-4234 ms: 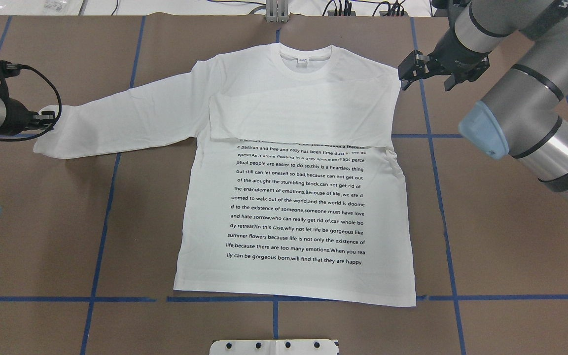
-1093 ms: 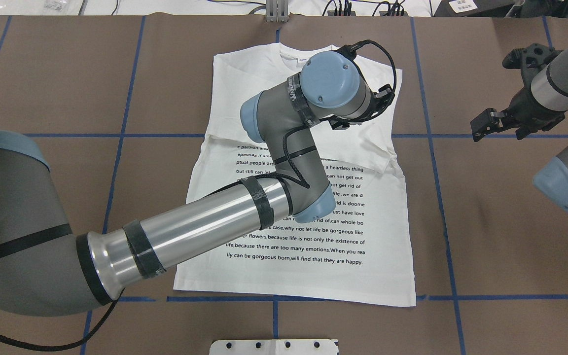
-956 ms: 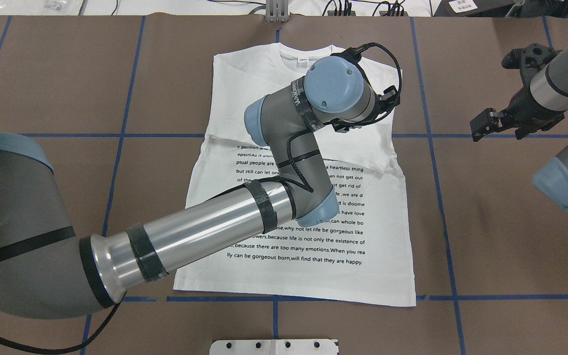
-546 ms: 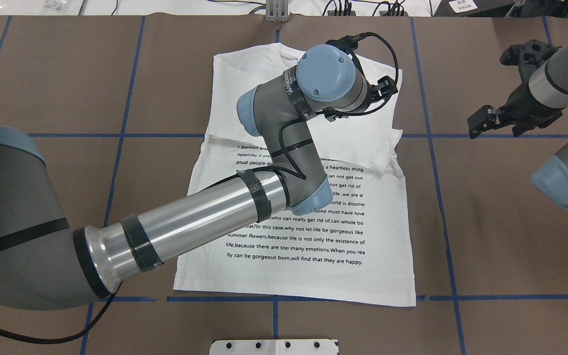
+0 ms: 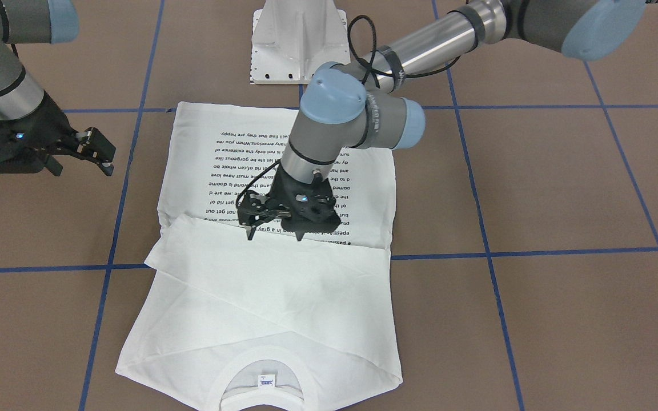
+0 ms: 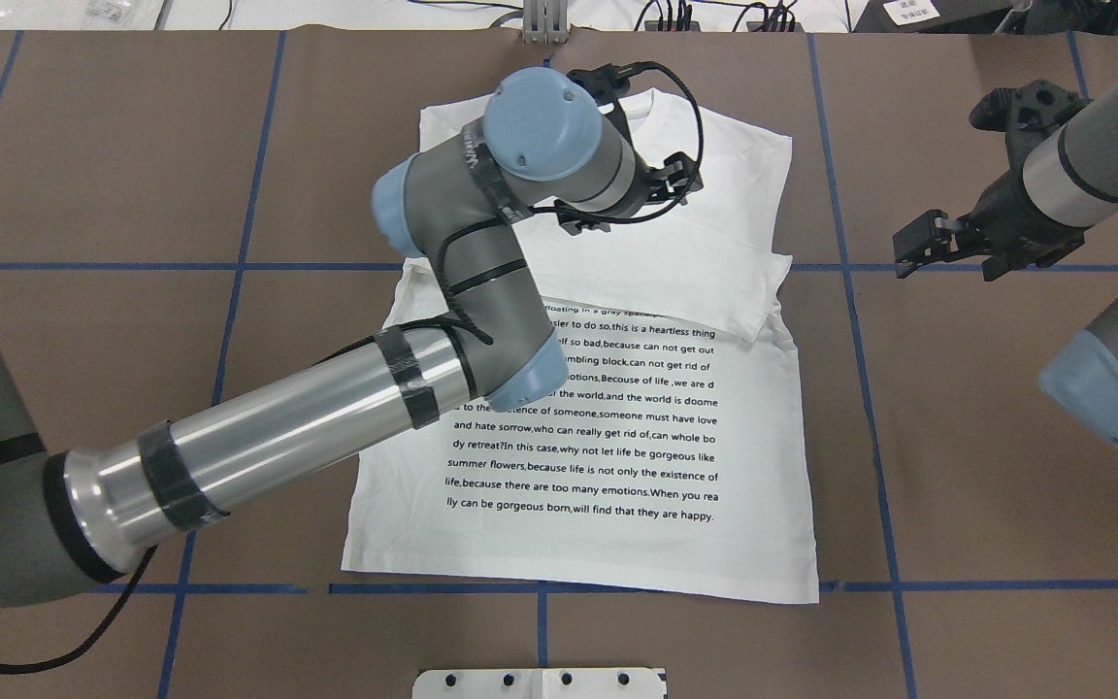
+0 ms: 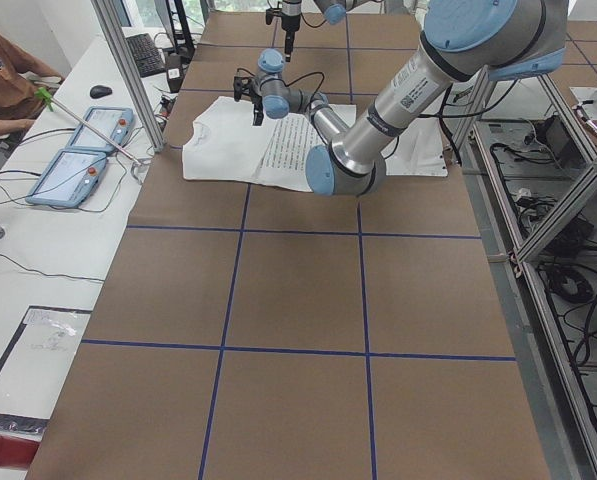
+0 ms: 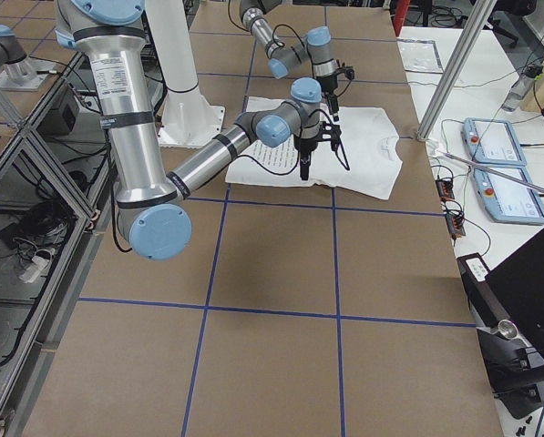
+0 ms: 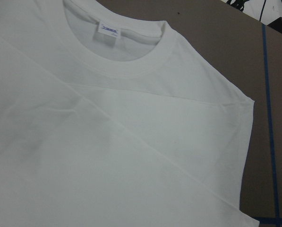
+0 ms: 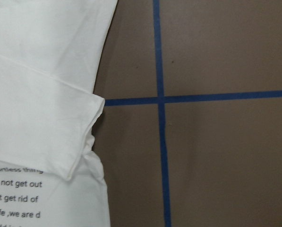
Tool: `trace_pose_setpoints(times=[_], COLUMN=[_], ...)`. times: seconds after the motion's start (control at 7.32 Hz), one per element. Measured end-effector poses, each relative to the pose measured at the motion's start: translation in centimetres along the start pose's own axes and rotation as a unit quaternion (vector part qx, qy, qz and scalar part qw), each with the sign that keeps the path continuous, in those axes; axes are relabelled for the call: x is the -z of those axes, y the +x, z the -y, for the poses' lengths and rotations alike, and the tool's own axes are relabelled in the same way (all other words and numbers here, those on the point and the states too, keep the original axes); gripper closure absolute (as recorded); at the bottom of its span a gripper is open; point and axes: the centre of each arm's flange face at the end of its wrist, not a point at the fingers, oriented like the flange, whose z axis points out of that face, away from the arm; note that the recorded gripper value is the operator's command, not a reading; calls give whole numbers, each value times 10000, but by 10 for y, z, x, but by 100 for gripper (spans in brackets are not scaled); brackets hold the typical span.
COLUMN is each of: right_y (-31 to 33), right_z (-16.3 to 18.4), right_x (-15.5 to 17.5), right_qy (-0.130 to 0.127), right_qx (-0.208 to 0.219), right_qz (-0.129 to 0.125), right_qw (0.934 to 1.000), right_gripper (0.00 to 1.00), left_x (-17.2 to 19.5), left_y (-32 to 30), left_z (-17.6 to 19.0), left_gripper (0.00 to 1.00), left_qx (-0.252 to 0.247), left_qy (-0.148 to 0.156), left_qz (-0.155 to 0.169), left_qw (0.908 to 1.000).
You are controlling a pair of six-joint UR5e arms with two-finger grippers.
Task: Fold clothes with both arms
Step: 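Release the sleeve and draw the left gripper back from the shirt, then lower both grippers to the bottom hem corners of the shirt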
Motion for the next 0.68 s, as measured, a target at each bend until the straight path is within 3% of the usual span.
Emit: trace_pose_setpoints(times=[0.41, 0.68], right_y=[-69, -92], right_z=[-90, -151], right_x=[-54, -88], right_qy=[116, 73], right_qx=[-311, -408], right_qz=[63, -49], right_qw=[9994, 9991], right_gripper=[1, 1], left_x=[95, 123], left_y=[-103, -124], left_z=[-21, -33], left_gripper=[1, 1], left_qx=[-688, -802], left_qy=[91, 101], left_qz=[184, 182], left_qw=[9974, 9966])
